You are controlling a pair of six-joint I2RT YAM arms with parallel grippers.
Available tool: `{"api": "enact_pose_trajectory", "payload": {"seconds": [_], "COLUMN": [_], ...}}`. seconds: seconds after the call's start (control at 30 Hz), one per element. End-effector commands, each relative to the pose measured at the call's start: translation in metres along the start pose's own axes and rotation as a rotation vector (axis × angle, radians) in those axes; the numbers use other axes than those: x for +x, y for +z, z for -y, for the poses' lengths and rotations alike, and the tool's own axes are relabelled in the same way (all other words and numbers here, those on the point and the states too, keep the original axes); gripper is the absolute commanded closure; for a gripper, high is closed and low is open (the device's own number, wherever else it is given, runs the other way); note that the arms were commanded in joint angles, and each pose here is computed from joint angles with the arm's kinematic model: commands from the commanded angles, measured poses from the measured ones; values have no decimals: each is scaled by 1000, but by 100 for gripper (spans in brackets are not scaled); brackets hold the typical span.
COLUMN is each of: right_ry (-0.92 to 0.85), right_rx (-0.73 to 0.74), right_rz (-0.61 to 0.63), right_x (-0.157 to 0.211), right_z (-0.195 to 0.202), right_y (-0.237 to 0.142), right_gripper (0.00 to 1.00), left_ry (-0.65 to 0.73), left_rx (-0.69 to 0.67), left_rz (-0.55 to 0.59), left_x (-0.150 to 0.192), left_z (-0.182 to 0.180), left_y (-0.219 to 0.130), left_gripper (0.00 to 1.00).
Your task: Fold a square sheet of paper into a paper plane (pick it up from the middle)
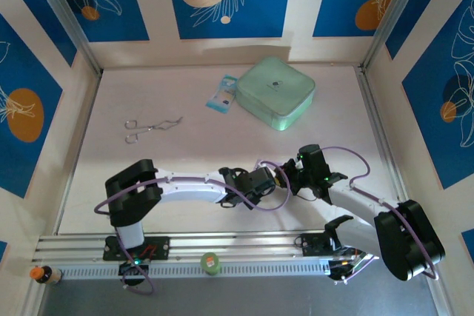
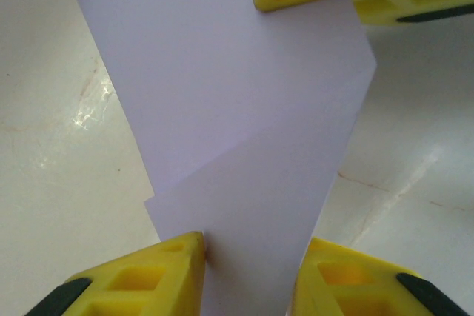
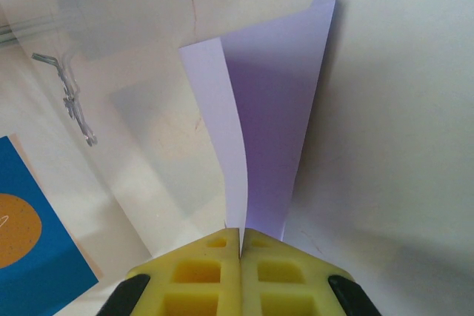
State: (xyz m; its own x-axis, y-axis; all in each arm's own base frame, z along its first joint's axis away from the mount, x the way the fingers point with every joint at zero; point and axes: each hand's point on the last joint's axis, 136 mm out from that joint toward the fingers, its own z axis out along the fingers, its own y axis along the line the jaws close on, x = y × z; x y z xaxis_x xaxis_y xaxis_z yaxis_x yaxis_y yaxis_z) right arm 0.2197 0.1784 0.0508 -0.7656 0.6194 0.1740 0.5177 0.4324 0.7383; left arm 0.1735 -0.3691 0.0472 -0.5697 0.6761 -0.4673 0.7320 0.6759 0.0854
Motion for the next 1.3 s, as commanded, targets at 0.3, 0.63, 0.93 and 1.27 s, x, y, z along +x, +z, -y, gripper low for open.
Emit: {"api": "enact_pose_trajectory", "payload": {"seconds": [0.3, 0.63, 0.93, 1.27], "right_ry": [-10, -10, -12, -87], "right_rx": [-11, -10, -13, 15], "right_rz": [-22, -24, -25, -13], "right_x": [1, 2, 2, 2], "right_z": [-9, -9, -8, -10], "right_y": [-1, 0, -1, -9], "right_gripper": [100, 100, 100, 90], "left_ry": [1, 5, 2, -22], "left_rx": [15, 41, 34, 15], "left_rz": [5, 9, 1, -12], "left_x": [-3, -3, -2, 3], "left_z": [6, 11, 10, 6], "left_y": [-5, -4, -1, 3], "left_gripper": [69, 66, 77, 86]}}
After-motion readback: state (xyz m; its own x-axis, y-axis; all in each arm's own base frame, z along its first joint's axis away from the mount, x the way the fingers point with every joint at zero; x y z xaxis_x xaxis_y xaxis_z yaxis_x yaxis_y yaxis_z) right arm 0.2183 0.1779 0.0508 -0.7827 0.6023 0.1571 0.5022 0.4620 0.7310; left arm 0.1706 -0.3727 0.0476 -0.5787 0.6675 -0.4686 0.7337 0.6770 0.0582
